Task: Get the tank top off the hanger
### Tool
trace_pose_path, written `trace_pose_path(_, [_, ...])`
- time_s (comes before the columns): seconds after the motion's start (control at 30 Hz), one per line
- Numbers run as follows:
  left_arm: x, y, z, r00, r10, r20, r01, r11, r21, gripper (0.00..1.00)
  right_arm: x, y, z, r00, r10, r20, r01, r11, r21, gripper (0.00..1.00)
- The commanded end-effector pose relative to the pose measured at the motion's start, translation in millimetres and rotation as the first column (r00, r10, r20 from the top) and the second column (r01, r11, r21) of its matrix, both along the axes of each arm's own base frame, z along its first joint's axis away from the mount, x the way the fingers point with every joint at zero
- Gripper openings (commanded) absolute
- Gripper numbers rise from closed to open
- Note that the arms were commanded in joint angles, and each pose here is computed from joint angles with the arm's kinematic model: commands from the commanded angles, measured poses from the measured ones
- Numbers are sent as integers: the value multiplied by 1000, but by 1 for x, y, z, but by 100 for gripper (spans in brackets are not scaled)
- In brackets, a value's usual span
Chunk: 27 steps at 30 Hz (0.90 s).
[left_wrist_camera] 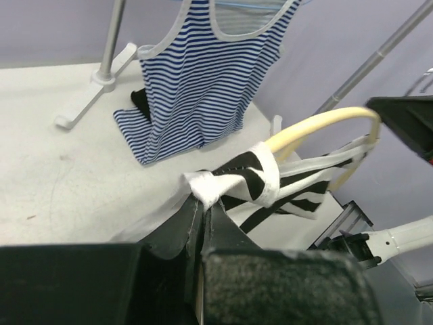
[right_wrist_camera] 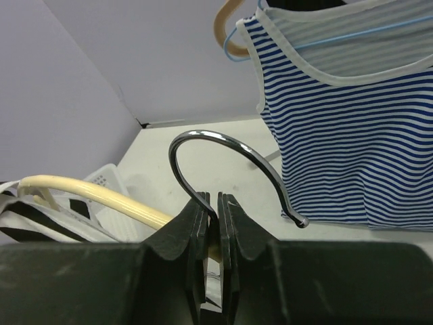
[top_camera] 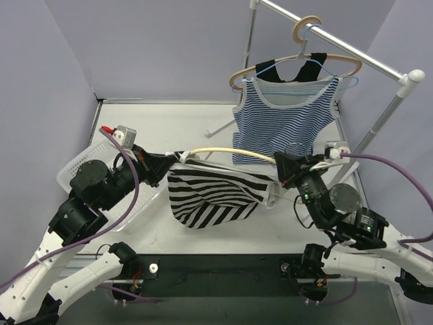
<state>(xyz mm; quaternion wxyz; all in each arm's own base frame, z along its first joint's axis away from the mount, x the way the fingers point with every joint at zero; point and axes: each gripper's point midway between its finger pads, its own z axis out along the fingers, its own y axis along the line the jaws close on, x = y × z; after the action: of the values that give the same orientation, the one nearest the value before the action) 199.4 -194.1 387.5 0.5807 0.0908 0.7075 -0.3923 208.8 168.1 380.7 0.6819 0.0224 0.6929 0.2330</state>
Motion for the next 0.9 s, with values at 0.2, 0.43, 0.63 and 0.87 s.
trace_pose_path(0.2, [12, 19, -24, 980, 145, -134, -136, 988, 75, 0, -20, -23, 52, 990, 67, 126, -89, 980, 179, 0])
trace_pose_path(0.43, [0, 10, -43, 988, 69, -137, -67, 998, 14, 0, -28, 15, 97, 955, 176, 240, -255, 899, 356, 0])
trace_pose_path(0.63, [-7, 14, -51, 992, 54, -117, -55, 998, -2, 0, -37, 53, 144, 895, 270, 355, -419, 781, 462, 0])
trace_pose_path(0.87, [-13, 18, -66, 990, 56, -126, -57, 998, -3, 0, -49, 63, 188, 844, 302, 444, -518, 677, 523, 0])
